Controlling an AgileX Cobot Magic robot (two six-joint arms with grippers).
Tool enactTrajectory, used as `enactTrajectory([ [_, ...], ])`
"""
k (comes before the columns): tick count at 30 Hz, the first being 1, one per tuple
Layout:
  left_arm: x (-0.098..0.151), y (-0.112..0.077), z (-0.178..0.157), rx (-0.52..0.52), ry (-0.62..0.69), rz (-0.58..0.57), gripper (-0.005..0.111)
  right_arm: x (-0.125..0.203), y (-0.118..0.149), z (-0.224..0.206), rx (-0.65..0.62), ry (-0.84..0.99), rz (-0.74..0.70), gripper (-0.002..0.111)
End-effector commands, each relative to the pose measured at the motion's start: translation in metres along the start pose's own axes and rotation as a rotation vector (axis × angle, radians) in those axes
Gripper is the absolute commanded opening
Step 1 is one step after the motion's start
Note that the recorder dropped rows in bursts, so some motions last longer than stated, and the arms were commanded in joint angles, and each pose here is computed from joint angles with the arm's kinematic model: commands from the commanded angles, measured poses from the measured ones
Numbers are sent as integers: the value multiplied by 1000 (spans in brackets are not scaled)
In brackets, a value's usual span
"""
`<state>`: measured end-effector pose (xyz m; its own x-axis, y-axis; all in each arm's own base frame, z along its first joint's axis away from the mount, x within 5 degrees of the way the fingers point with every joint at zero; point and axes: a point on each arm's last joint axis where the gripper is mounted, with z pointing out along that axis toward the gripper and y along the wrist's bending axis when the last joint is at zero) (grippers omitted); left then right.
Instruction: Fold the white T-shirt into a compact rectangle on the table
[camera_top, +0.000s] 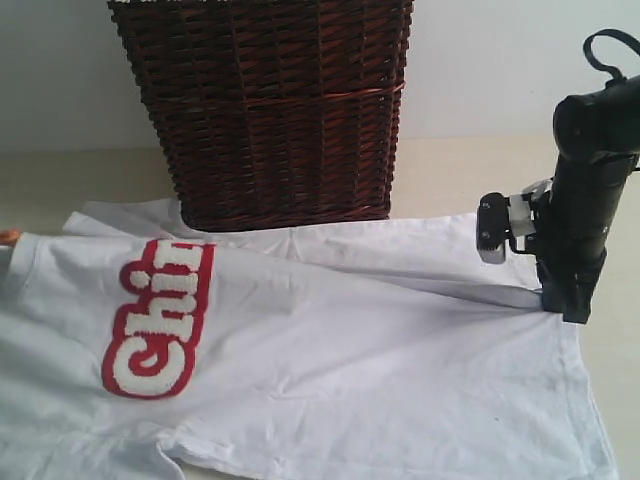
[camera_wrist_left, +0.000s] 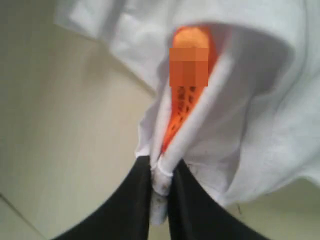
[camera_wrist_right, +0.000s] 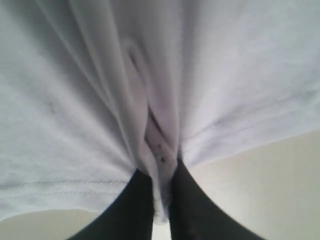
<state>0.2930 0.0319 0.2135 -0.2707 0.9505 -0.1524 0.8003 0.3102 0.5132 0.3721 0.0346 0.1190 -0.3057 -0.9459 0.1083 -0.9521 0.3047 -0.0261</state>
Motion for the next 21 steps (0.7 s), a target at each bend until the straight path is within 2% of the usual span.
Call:
enactTrajectory([
  [1, 7, 14, -42, -150, -20, -187, 0, 10, 8, -29, -47, -44, 85, 0],
  [4, 14, 20, -71, -278, -50, -360, 0, 14, 19, -60, -60, -86, 114, 0],
  [8, 13, 19, -112, -403, -92, -380, 0, 23, 34, -112, 25, -165, 133, 0],
  [11, 10, 16, -144, -513, -165, -463, 0, 35, 49, -151, 111, -210, 145, 0],
  [16, 6, 1, -195, -657, -309, -613, 0, 55, 81, -209, 268, -298, 184, 0],
  [21, 4, -19, -229, -725, -375, -637, 0, 76, 117, -249, 379, -360, 198, 0],
])
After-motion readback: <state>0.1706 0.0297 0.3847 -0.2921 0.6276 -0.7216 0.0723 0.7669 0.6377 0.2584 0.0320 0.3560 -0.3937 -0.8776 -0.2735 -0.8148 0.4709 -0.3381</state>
